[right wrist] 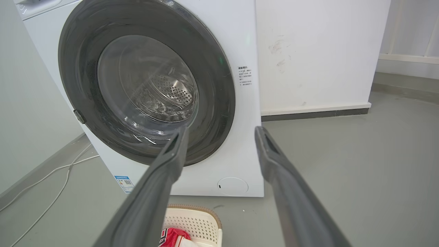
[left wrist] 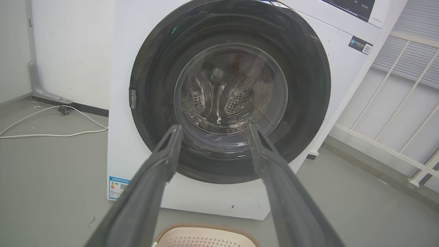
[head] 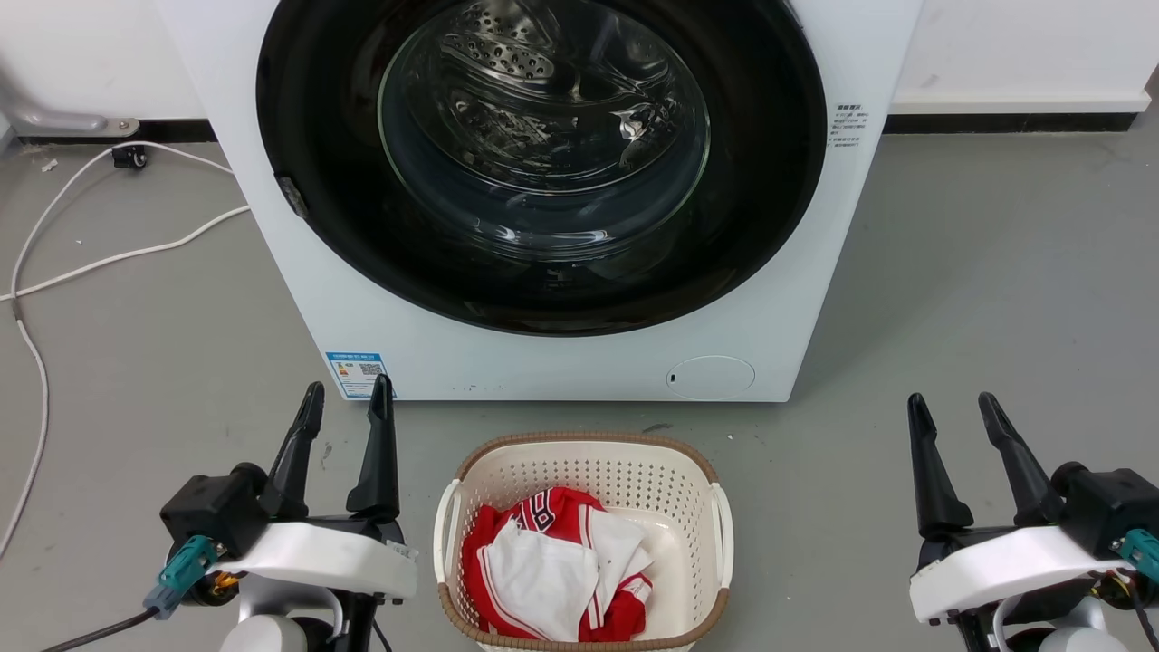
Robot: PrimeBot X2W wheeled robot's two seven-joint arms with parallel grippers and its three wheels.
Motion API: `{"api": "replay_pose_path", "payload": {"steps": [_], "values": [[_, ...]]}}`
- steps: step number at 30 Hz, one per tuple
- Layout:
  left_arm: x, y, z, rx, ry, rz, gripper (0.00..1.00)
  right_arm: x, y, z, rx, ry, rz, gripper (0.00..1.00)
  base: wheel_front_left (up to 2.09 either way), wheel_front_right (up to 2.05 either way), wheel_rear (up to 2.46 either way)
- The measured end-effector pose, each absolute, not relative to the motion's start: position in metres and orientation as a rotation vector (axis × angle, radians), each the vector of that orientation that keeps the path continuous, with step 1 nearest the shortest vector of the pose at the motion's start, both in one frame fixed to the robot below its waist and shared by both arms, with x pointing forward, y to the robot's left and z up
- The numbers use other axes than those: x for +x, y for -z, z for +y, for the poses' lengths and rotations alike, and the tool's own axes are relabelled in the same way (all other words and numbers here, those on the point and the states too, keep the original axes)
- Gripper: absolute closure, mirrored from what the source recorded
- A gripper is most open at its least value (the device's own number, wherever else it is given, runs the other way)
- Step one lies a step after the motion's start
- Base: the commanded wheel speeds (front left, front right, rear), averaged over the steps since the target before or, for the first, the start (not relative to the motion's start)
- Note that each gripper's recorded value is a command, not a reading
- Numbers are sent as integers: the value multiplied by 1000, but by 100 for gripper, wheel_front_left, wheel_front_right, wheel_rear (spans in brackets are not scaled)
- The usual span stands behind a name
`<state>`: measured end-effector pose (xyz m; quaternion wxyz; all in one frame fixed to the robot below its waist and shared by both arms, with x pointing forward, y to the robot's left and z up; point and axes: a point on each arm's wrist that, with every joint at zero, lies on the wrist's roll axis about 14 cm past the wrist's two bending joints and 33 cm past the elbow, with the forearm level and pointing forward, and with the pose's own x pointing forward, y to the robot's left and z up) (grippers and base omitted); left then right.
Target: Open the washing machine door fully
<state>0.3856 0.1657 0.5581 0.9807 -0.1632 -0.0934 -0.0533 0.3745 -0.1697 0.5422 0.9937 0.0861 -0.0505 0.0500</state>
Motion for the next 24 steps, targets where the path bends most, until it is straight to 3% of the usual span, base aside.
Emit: {"api": "replay_pose_path", "payload": {"steps": [24], "values": [[385, -559, 155, -106, 138, -215, 0, 371, -536, -164, -20, -118, -84, 0, 0, 0, 0]]}}
